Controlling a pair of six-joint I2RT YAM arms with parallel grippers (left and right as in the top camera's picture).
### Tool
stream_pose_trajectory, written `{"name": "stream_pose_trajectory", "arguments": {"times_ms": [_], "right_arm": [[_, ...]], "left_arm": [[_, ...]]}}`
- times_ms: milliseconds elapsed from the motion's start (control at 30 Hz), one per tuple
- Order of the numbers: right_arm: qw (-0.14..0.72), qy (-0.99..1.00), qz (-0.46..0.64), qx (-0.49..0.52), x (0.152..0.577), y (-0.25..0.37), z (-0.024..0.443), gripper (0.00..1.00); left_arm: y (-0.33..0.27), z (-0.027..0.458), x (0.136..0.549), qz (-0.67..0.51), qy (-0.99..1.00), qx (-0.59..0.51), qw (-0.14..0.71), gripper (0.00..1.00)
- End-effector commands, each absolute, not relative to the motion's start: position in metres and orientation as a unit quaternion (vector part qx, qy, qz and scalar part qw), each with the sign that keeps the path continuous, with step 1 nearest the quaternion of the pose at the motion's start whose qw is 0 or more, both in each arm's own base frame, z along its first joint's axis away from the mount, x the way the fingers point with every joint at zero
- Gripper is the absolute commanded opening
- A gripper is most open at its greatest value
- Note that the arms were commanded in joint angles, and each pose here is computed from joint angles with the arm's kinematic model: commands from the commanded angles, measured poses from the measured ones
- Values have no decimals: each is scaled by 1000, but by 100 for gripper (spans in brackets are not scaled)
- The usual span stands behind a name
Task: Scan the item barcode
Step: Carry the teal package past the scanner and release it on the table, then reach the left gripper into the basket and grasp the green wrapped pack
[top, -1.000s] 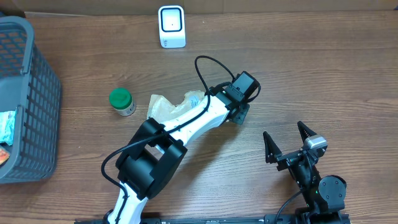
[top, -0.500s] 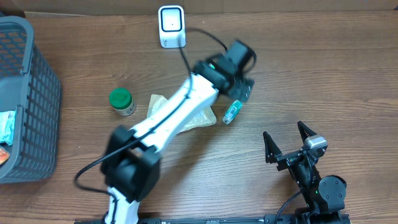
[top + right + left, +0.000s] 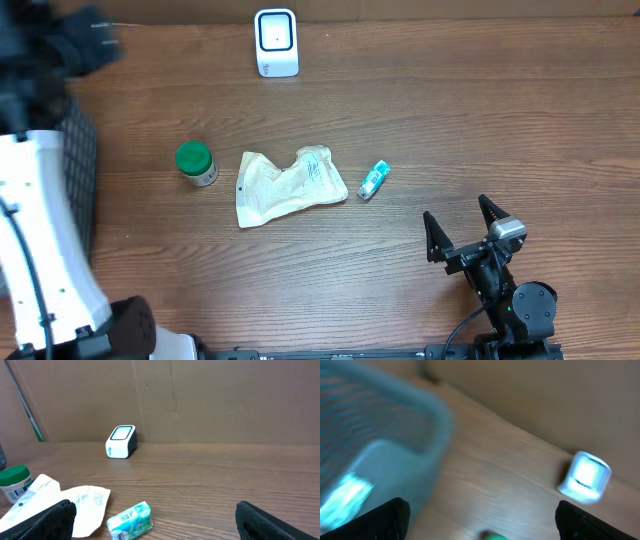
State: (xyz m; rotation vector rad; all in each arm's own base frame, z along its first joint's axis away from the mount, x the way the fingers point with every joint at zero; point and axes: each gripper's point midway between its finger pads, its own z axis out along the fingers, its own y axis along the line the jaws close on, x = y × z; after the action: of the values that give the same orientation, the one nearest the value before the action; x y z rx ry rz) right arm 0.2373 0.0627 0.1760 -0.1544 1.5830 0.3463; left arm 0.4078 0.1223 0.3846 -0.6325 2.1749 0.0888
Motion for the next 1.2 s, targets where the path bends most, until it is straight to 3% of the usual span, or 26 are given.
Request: {"name": "stream_pose_trajectory", "arguments": {"times_ms": [0, 200, 433, 667, 733, 1167], "right_arm": [[687, 706, 157, -70, 237, 63, 174, 100], [687, 706, 157, -70, 237, 63, 174, 100], [687, 706, 157, -70, 237, 63, 174, 100], [687, 706, 157, -70, 237, 63, 174, 100], [687, 706, 157, -70, 237, 63, 174, 100], [687, 706, 157, -70, 237, 63, 174, 100]], "left_arm": [[186, 381, 384, 47, 835, -357, 417, 95], [240, 345, 369, 75, 821, -420, 379, 91], [284, 249, 353, 124, 829, -468, 279, 89], [309, 184, 345, 151, 860, -438, 214, 88], [314, 163, 345, 156, 876, -416, 191, 81], [345, 122, 340, 219, 901, -349, 134, 81]]}}
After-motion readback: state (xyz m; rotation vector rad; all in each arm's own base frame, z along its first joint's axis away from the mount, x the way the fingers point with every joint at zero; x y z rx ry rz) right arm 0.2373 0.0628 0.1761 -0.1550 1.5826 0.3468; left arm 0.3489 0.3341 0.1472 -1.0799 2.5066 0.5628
